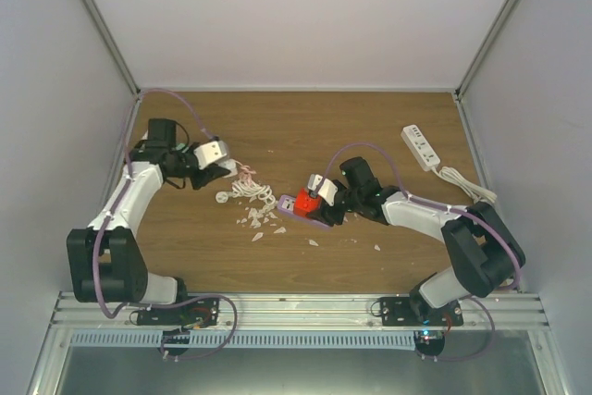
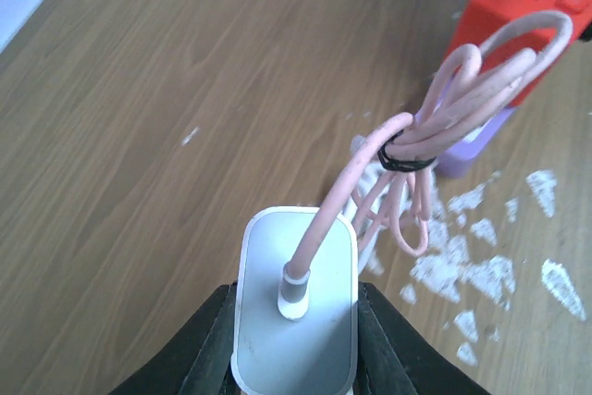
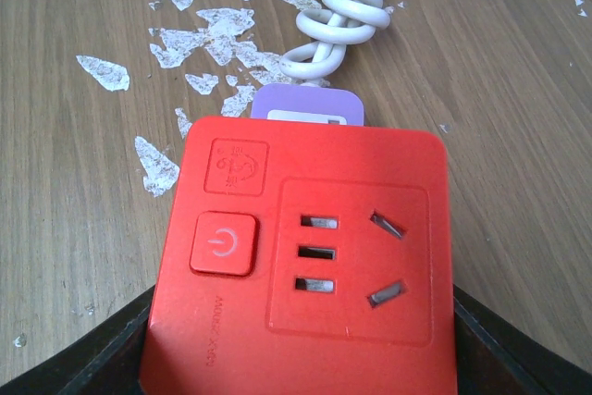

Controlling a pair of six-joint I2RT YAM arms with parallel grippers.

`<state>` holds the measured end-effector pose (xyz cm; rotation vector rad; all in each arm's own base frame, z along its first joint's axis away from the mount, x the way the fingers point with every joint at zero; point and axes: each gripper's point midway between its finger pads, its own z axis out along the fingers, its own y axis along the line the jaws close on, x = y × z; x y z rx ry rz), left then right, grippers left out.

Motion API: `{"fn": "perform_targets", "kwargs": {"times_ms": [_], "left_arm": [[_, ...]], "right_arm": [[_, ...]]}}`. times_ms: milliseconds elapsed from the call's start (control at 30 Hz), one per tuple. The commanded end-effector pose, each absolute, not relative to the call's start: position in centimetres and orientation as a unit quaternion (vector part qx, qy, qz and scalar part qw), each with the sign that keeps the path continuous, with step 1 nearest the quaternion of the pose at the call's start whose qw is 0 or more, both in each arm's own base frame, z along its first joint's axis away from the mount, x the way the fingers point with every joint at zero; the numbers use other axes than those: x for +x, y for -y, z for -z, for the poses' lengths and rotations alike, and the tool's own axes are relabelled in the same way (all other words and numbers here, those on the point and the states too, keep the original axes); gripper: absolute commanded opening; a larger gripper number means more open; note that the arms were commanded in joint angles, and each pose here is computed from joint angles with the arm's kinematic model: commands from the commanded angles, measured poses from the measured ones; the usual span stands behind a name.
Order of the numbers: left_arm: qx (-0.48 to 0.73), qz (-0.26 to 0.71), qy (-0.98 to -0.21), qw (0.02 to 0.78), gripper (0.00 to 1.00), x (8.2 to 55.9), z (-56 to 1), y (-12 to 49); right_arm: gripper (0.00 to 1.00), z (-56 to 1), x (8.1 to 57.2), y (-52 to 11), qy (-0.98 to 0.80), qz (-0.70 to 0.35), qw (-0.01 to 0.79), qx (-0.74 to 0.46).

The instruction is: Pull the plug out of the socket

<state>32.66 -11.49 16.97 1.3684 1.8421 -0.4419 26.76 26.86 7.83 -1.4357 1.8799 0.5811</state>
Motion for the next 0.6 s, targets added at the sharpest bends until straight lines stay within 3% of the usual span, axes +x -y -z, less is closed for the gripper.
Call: {"fn": "perform_targets", "kwargs": {"times_ms": [0,267,567], "left_arm": [[0.487,0.156,-0.773,0.375,0.08,32.9,-17.5,7.5],[0.374,0.119,-0.870,0.299,0.09,32.6,-14.6,0.3],[0.309,0.089,-0.922,0.214,0.10,29.5,-9.9,-6.1]], "right_arm": [[0.30,-6.4,27.1,-25.1,-0.752,-0.196,0.330,-0.535],[0.32,-6.3,27.0,-25.1,-0.754,-0.198,0.330,-0.533],[0.32,-6.4,27.1,-25.1,-0.752,-0.199,0.331,-0.534]]}}
